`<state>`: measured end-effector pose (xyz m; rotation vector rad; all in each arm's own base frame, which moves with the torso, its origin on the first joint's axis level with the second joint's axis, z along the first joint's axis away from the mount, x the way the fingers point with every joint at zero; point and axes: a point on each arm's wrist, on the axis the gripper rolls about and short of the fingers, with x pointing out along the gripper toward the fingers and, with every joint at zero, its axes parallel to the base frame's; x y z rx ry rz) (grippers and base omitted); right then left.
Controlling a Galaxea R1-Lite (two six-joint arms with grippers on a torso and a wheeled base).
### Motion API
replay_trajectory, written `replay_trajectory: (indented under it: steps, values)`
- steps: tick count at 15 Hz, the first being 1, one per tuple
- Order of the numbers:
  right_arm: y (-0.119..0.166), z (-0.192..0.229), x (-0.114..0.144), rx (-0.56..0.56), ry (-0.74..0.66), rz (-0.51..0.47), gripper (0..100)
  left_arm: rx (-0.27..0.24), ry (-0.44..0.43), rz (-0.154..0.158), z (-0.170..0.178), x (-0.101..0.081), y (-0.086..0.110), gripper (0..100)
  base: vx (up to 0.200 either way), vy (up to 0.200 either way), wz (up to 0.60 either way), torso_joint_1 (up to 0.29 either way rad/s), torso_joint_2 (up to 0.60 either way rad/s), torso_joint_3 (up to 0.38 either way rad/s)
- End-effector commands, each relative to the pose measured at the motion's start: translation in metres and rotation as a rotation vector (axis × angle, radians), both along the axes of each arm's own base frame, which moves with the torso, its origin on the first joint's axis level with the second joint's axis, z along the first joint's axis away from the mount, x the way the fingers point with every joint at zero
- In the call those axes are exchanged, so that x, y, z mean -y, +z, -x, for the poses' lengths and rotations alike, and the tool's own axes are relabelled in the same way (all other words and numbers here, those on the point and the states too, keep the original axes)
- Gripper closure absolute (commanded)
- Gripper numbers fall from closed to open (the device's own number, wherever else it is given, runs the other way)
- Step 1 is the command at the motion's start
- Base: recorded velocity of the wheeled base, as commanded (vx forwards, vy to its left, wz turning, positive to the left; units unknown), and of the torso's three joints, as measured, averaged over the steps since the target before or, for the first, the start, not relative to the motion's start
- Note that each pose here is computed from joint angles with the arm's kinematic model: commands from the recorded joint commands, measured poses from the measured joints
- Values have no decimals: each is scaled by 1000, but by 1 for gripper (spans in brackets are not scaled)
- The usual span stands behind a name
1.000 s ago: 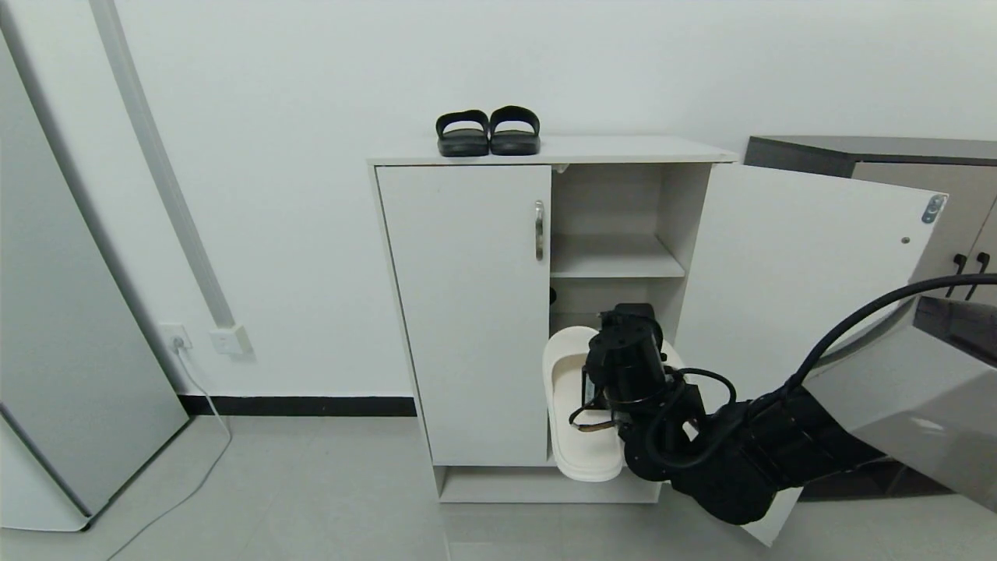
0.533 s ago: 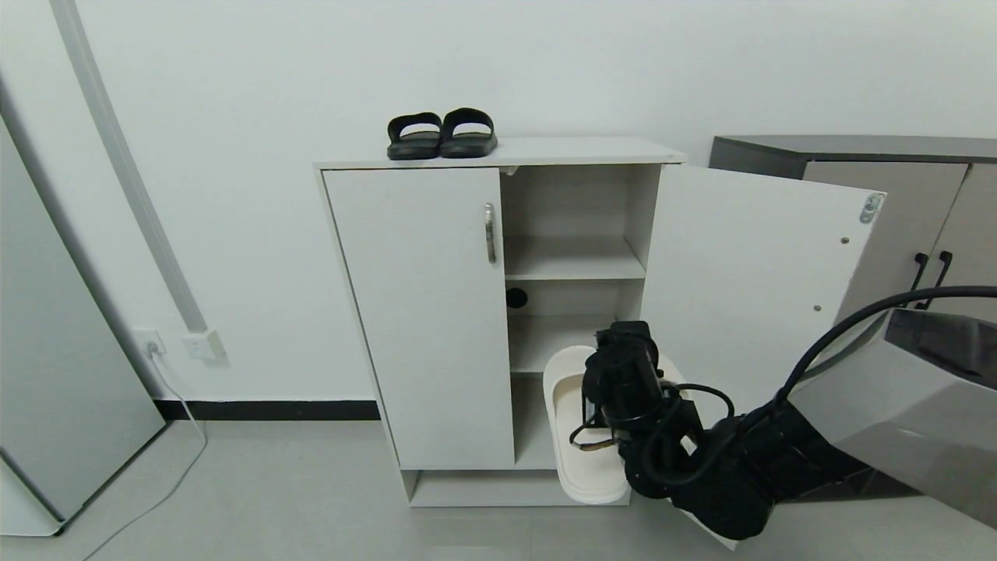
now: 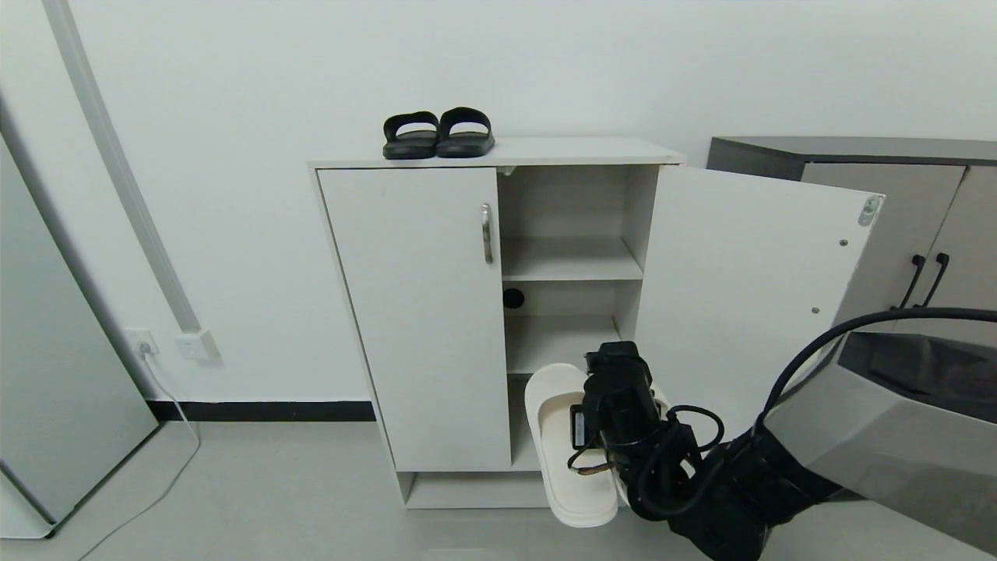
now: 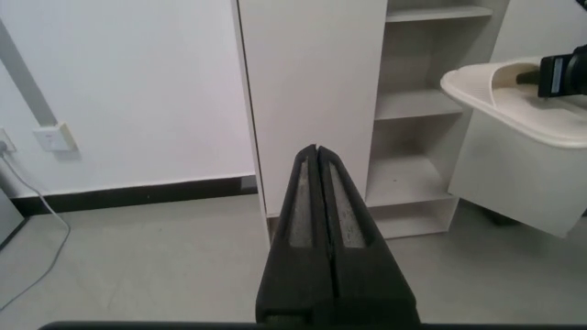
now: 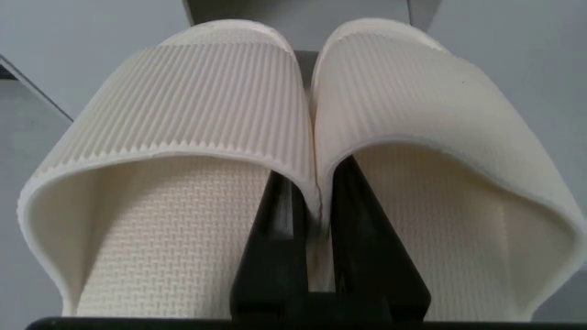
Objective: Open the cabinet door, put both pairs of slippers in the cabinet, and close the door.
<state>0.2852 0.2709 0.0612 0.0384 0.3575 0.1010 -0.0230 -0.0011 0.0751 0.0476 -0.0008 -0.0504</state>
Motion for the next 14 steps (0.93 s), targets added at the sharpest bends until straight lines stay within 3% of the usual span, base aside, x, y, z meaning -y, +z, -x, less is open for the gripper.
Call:
replay_trajectory:
  steps: [1,9,14]
  values:
    - [-13,0,-3,-13,8,13,100,-3,0,0,0,0,0,100,0,0,0,0,0,0]
    - [-17,-2,-6,-24,40,1,100,-3,0,0,0,0,0,100,0,0,0,0,0,0]
    - [-26,-14,-15,-15,34,2,100,-4,0,-1,0,0,0,100,0,0,0,1,4,-148]
